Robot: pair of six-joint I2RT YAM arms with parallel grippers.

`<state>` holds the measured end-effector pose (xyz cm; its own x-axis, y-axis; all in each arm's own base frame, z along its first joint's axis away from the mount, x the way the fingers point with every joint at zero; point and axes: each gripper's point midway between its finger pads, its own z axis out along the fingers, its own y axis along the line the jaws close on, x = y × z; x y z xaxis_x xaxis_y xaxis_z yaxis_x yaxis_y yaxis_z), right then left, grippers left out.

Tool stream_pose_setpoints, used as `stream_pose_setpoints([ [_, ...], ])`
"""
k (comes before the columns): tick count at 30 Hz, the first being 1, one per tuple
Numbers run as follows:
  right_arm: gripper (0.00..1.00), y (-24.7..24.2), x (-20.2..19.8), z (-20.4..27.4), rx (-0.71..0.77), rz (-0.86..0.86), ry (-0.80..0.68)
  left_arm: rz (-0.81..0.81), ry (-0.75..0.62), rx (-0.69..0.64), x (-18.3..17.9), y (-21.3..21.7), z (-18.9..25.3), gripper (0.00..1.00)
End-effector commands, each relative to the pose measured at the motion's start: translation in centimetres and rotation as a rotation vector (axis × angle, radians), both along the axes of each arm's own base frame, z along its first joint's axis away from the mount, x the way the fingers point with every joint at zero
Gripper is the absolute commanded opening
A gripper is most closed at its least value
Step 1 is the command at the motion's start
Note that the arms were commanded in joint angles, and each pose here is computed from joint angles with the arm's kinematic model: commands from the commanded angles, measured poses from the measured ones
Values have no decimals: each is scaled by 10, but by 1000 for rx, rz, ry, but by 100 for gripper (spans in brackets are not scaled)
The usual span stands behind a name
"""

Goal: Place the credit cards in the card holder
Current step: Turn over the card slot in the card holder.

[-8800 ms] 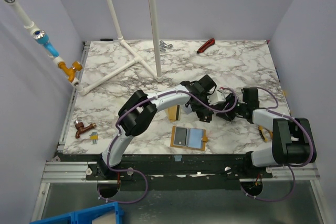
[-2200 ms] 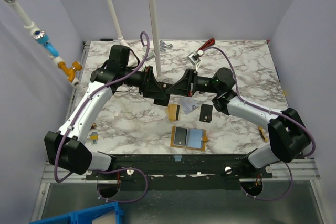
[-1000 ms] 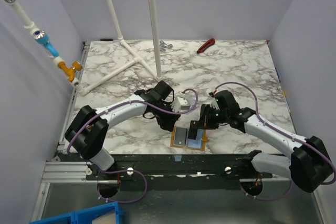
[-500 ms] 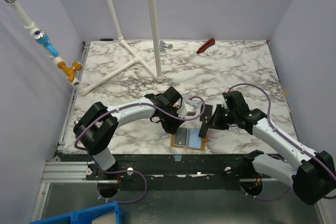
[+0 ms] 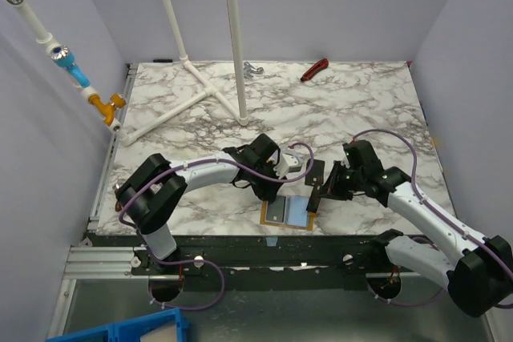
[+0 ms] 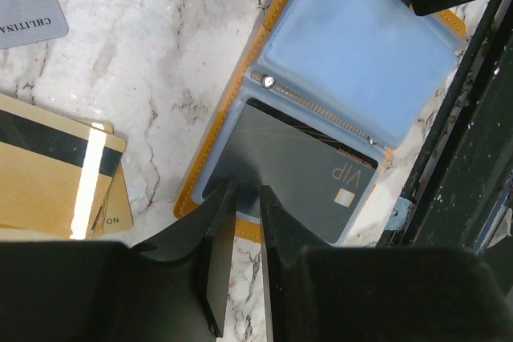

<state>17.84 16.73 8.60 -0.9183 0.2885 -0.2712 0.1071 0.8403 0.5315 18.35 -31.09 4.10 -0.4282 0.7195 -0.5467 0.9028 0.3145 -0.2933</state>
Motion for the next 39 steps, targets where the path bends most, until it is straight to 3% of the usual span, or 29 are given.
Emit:
stream_pose_setpoints([
  [1,1,-5,-1,-2,-15,-23,4,-2,8,-39,0,-9,-7,19],
  [39,1,-13,-3,-12,-106,2,53,-19,1,-63,-3,-10,-10,9],
])
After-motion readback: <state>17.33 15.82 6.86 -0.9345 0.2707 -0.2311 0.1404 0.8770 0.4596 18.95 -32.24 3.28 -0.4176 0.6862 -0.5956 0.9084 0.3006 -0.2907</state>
